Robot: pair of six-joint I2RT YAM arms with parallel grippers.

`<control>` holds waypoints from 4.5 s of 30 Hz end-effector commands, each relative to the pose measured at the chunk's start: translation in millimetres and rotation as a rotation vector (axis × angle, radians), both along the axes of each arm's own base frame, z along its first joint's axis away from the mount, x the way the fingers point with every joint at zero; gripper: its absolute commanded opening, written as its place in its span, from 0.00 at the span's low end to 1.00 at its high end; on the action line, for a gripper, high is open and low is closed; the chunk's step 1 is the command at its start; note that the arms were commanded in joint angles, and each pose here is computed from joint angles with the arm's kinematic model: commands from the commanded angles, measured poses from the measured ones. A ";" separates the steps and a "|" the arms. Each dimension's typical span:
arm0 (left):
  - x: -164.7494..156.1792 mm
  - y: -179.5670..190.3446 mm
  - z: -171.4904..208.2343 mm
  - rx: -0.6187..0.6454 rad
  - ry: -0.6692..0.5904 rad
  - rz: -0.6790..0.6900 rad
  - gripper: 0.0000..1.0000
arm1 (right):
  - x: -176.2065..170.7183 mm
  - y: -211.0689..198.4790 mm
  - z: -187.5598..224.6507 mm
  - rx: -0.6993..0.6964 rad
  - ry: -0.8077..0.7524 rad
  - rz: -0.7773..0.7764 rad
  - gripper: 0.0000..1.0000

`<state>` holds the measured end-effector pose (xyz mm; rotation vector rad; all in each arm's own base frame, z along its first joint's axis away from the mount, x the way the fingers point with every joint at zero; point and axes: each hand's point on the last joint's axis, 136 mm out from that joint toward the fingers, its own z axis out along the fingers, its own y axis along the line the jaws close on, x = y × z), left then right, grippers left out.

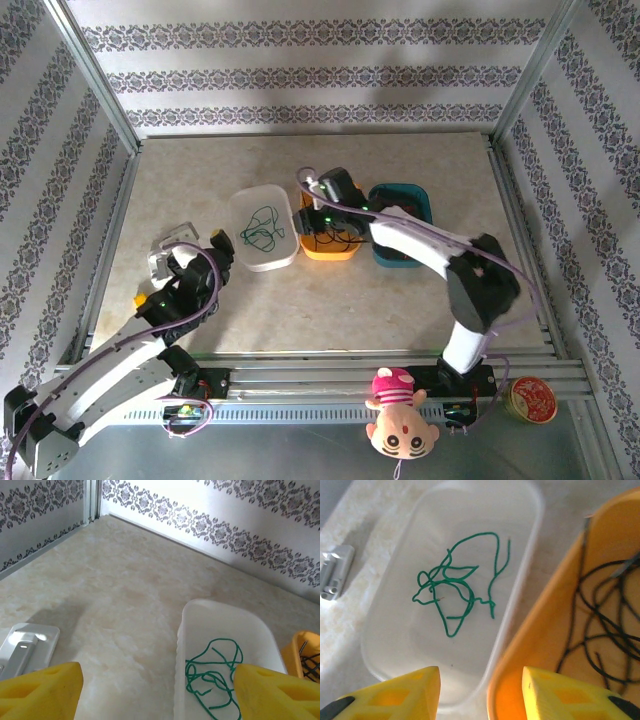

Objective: Untangle the cables

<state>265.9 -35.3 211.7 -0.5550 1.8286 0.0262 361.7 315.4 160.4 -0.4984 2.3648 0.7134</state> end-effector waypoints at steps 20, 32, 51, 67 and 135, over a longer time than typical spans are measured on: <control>77.7 -36.9 -77.6 -0.108 0.266 -0.320 0.86 | -43.6 -198.6 7.9 -0.005 -0.097 -0.462 0.50; 130.5 -45.4 -134.1 -0.041 0.499 -0.297 0.37 | -47.7 -202.4 6.1 -0.032 -0.103 -0.447 0.50; 231.2 -134.0 -127.8 -0.058 0.469 -0.489 0.23 | -42.1 -207.6 -4.1 -0.040 -0.039 -0.472 0.51; 125.9 -38.6 -22.3 0.136 0.254 -0.248 1.00 | -64.3 -293.8 -28.4 -0.163 0.045 -0.886 0.52; 113.3 80.8 -96.2 0.408 0.206 0.074 0.99 | 26.4 -261.6 -32.4 -0.635 -0.650 -0.697 0.98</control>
